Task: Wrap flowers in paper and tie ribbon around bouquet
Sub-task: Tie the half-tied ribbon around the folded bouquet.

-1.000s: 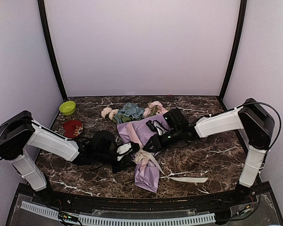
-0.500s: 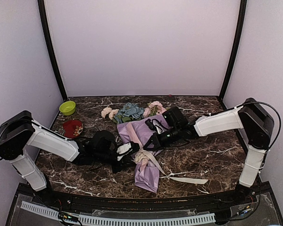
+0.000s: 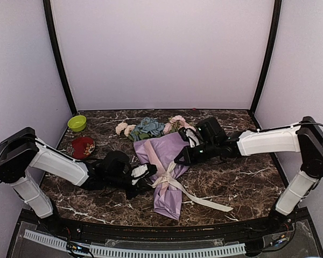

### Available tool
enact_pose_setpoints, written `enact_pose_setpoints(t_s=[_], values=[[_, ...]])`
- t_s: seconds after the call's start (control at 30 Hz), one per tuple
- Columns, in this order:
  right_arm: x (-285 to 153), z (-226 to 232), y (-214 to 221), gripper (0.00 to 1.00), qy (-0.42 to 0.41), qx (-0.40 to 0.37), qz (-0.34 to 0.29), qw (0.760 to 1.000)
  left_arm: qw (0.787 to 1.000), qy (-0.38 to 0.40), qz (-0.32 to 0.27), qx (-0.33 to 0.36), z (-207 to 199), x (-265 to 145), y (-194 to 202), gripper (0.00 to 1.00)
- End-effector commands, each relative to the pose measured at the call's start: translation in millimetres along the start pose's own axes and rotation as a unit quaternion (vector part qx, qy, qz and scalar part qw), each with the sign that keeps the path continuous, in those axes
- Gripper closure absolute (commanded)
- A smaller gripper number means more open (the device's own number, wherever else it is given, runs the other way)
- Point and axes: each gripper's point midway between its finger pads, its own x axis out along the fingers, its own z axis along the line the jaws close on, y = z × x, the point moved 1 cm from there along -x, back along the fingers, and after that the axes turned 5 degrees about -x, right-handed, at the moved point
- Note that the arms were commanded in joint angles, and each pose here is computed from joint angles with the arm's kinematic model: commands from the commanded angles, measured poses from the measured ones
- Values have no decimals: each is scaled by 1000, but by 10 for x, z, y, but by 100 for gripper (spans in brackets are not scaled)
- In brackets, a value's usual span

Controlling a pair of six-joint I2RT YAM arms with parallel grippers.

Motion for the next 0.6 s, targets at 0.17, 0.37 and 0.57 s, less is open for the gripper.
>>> enact_pose_setpoints(t_s=[0.17,0.37,0.57], values=[[-332,-491,249,100,81,54,-13,995,998,-22,-56,-30,73,-216,-159,100],[-516,-944,677,100,120,127,-15,984,995,-41,-32,-81,269,-225,-2,100],[-705,-1359,968,100,150,202,-34,967,993,-48,-23,-109,337,-253,105,100]])
